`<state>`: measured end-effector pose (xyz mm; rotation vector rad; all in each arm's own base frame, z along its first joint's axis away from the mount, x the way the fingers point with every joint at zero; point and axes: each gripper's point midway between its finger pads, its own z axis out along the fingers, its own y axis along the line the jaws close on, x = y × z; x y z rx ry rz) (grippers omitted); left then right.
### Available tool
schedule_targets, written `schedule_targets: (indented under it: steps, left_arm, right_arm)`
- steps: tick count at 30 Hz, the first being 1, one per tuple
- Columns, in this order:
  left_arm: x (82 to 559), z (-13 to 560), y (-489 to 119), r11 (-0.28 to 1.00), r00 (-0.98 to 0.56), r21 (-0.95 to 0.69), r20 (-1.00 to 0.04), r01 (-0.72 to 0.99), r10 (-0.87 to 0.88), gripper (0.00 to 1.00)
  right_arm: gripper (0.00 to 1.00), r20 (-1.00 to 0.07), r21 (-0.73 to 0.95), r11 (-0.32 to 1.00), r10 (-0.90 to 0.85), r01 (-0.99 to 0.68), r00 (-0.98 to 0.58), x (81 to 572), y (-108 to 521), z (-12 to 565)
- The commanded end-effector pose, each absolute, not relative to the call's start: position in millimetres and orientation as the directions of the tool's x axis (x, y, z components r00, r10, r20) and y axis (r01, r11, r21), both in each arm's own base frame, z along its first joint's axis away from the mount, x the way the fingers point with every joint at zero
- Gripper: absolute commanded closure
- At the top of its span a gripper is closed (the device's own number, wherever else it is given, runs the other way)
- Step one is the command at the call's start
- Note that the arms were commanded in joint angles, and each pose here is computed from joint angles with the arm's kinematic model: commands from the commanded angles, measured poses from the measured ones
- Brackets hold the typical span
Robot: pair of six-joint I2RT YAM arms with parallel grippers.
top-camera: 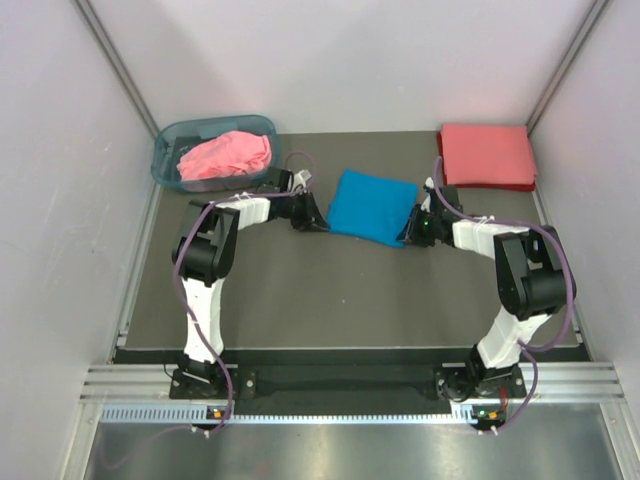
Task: Fold and stack the t-shirts
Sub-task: Fold the tshirt
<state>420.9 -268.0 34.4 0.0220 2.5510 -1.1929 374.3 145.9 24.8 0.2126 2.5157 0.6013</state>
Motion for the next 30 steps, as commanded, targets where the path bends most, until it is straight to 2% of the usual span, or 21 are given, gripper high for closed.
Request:
schedule_targets:
  steps: [1,2,3,9,11,12,15,17,18,24,30]
  left_arm:
    - [424,43,-266,0.666,-0.928,-0.717,-0.358,0.205,-0.1,0.86]
    - [424,45,-265,0.672,-0.925,-0.71,-0.368,0.212,-0.096,0.98]
    - [421,43,-263,0.676,-0.927,-0.707,-0.363,0.208,-0.094,1.0]
    - [407,46,-251,0.718,-0.935,-0.678,-0.336,0.157,-0.113,1.0]
    - [408,62,-251,0.711,-0.92,-0.681,-0.37,0.176,-0.128,1.0]
    - [408,67,-251,0.707,-0.916,-0.683,-0.379,0.183,-0.13,0.99]
    - [413,87,-257,0.678,-0.899,-0.698,-0.419,0.23,-0.127,0.81]
    - [414,91,-262,0.663,-0.895,-0.704,-0.431,0.255,-0.114,0.76]
    - [413,95,-268,0.649,-0.892,-0.708,-0.442,0.279,-0.099,0.75]
    - [412,73,-287,0.64,-0.899,-0.699,-0.437,0.318,-0.031,0.75]
    - [416,57,-294,0.639,-0.903,-0.699,-0.429,0.321,-0.016,0.76]
  right_arm:
    - [0.8,-0.444,0.411,0.911,0.238,0.04,-0.864,357,139,5]
    - [0.81,-0.439,0.411,0.911,0.234,0.038,-0.867,355,139,4]
    - [0.83,-0.438,0.408,0.913,0.225,0.031,-0.87,353,138,4]
    - [0.85,-0.432,0.406,0.914,0.204,0.013,-0.879,340,137,6]
    - [0.85,-0.435,0.408,0.913,0.199,0.005,-0.878,339,138,7]
    - [0.85,-0.433,0.408,0.913,0.199,0.005,-0.879,338,137,7]
    - [0.81,-0.429,0.416,0.91,0.196,0.0,-0.882,336,139,6]
    - [0.78,-0.429,0.424,0.905,0.196,-0.005,-0.882,335,140,7]
    - [0.74,-0.428,0.426,0.905,0.197,-0.004,-0.882,335,140,8]
    - [0.68,-0.441,0.435,0.9,0.196,-0.018,-0.876,337,141,16]
    - [0.73,-0.442,0.435,0.9,0.191,-0.023,-0.876,337,138,16]
